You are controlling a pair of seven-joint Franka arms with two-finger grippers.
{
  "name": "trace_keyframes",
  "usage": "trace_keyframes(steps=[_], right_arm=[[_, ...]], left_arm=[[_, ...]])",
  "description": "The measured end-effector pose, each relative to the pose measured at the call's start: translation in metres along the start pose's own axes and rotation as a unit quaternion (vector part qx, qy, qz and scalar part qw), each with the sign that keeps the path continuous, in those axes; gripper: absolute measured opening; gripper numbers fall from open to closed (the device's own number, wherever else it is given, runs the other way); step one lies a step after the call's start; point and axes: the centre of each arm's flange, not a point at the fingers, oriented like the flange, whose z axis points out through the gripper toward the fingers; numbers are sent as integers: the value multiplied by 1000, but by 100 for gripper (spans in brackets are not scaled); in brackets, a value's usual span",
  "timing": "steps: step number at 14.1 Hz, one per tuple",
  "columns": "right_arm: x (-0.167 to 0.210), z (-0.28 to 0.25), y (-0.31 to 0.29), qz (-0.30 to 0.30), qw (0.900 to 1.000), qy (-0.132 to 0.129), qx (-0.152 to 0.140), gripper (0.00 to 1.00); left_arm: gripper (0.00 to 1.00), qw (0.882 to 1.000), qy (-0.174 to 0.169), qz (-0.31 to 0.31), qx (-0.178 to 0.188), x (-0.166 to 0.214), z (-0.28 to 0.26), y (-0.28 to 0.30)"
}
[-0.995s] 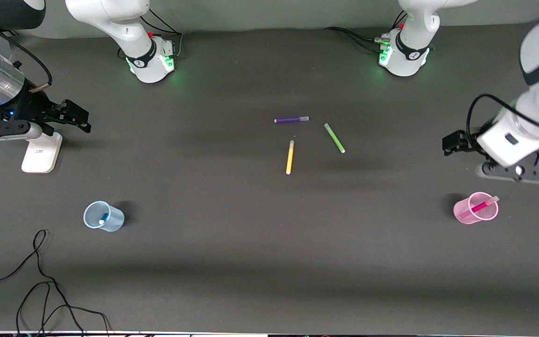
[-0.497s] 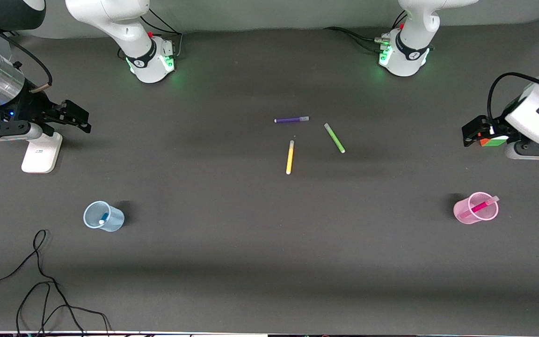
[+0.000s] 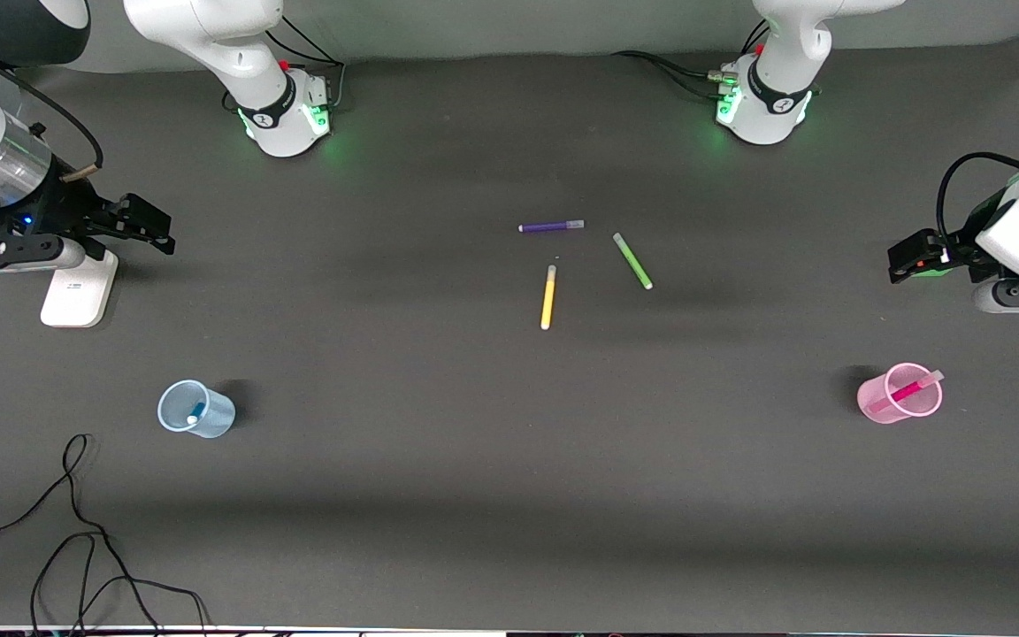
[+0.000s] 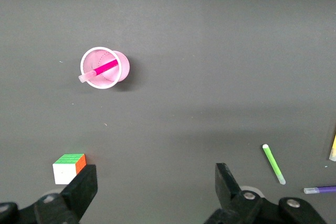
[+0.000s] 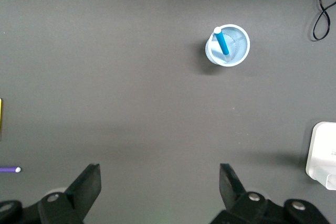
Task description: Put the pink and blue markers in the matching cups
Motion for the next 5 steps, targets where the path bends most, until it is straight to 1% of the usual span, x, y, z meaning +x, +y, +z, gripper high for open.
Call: trace_keyframes(steps=[5], right_arm=[[4, 7, 0, 0, 1000, -6, 0, 100]], left_arm=[[100, 1000, -1, 5, 0, 0, 0, 6]])
